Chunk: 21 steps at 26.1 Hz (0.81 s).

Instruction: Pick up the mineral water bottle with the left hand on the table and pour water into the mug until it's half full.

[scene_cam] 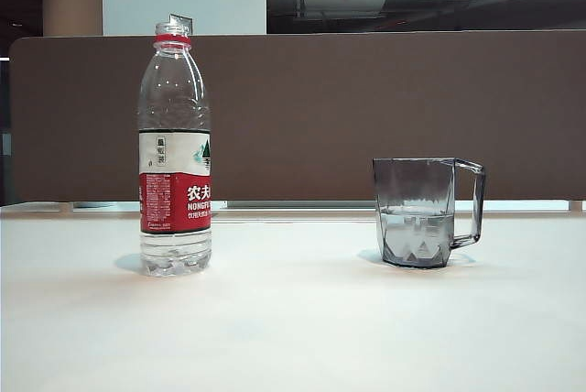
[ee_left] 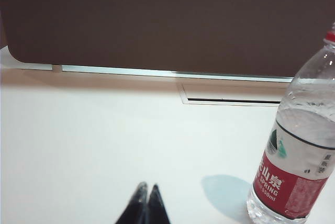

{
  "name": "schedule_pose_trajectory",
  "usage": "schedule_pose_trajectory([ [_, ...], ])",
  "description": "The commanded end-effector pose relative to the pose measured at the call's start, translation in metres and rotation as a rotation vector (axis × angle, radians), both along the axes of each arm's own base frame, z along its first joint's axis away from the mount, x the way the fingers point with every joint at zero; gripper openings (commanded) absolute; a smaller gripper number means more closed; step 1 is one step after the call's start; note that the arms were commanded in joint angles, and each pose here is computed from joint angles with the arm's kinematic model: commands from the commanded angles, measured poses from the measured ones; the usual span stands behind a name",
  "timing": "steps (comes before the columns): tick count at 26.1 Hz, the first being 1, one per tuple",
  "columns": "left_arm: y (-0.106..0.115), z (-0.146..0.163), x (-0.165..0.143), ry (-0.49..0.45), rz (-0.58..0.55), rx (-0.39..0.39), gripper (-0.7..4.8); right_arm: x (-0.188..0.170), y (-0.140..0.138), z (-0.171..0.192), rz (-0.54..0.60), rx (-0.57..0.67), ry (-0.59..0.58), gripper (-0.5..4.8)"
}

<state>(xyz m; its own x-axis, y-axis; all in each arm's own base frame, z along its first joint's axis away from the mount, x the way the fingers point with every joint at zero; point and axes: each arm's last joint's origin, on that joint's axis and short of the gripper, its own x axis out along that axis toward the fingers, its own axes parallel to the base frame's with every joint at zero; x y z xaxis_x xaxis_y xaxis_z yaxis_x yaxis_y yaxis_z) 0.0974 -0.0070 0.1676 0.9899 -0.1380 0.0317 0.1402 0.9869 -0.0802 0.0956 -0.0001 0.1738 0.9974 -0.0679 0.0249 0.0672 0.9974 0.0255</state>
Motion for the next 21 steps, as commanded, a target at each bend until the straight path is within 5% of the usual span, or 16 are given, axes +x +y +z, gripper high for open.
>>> schedule_pose_trajectory([
  [1,0.0000,0.0031,-0.0004,-0.018,-0.002,-0.003,-0.05,0.0006,-0.0011,-0.0003,0.016,0.001,-0.031,-0.01],
  [11,0.0000,0.0031,-0.0004,-0.018,-0.002,-0.003,-0.05,0.0015,0.0025,-0.0029,0.107,-0.002,-0.040,-0.01],
  [21,0.0000,0.0031,-0.0004,-0.018,-0.002,-0.003,-0.05,0.0015,0.0038,-0.0043,0.053,0.003,-0.025,-0.01],
])
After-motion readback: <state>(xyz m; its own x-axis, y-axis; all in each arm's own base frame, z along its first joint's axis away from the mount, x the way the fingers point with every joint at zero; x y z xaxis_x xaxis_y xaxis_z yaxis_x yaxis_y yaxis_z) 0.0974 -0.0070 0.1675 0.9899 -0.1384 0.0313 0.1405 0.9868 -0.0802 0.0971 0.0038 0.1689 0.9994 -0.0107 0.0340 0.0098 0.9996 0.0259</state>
